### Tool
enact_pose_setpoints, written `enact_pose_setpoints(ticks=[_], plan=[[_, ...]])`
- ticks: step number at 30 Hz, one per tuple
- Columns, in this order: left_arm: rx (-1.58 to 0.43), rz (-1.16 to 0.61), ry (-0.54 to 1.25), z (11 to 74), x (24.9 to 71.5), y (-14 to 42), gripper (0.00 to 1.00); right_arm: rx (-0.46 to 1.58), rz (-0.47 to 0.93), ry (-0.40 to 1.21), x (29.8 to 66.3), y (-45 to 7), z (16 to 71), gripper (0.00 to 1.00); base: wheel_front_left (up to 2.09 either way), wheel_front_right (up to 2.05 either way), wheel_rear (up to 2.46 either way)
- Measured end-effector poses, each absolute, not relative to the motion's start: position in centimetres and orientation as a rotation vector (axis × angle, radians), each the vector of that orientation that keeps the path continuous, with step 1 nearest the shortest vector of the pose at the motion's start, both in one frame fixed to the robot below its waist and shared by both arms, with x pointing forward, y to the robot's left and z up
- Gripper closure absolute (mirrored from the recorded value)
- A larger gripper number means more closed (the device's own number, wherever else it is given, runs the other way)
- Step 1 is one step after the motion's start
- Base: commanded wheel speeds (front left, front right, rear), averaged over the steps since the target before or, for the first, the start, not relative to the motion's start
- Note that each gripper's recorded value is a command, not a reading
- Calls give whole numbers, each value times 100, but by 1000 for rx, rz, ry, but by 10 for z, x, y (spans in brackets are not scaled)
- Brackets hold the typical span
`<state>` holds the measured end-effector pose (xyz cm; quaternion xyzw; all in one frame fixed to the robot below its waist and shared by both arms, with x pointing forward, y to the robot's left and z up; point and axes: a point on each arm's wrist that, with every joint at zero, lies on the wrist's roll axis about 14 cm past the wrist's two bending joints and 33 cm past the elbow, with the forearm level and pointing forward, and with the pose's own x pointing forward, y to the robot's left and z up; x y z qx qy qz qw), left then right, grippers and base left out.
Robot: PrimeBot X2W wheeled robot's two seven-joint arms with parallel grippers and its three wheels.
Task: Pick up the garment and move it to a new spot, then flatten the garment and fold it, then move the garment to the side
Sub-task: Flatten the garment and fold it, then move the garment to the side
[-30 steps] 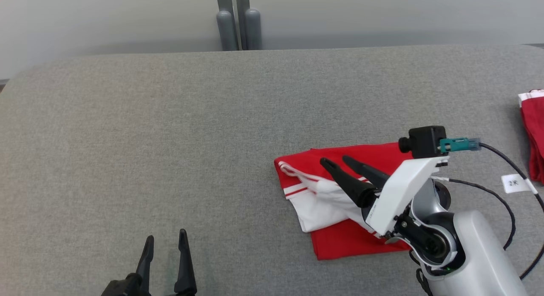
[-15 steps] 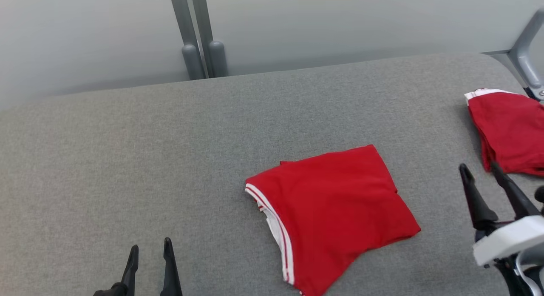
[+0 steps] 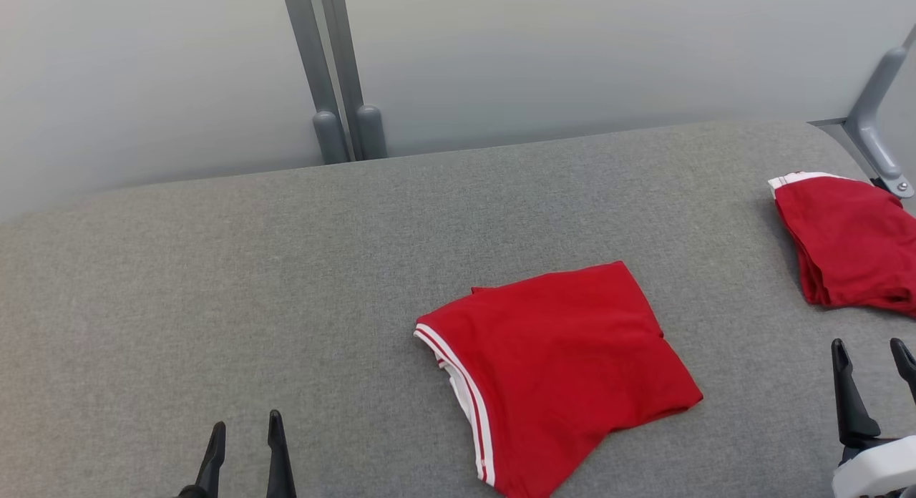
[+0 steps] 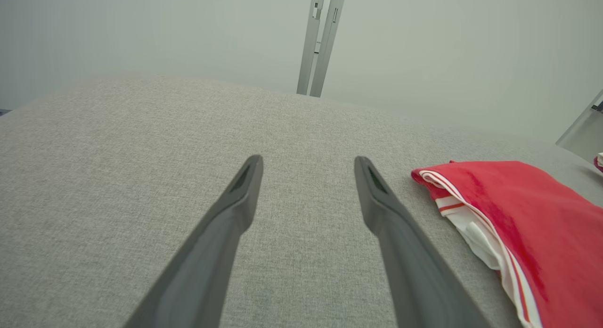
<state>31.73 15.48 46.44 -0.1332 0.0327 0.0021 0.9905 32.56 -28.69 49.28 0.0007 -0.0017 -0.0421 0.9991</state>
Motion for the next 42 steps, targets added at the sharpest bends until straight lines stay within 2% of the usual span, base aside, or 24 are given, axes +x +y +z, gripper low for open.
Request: enact_pose_setpoints(ticks=[15,27,30,33,39,42], plan=[[-261,25,51,467,310,163,0,16,-24,-47,333,-264,504,0,0,0,0],[-263,33,64,464,309,164,0,32,39,-11,340,-245,494,0,0,0,0],[-264,36,72,462,310,165,0,80,92,51,344,-228,477,0,0,0,0],[-265,33,87,458,312,162,0,155,161,149,364,-205,470,0,0,0,0],[-265,22,93,456,322,158,0,203,279,469,394,-167,441,0,0,0,0],[-267,30,92,456,324,159,0,196,285,591,406,-161,425,0,0,0,0]])
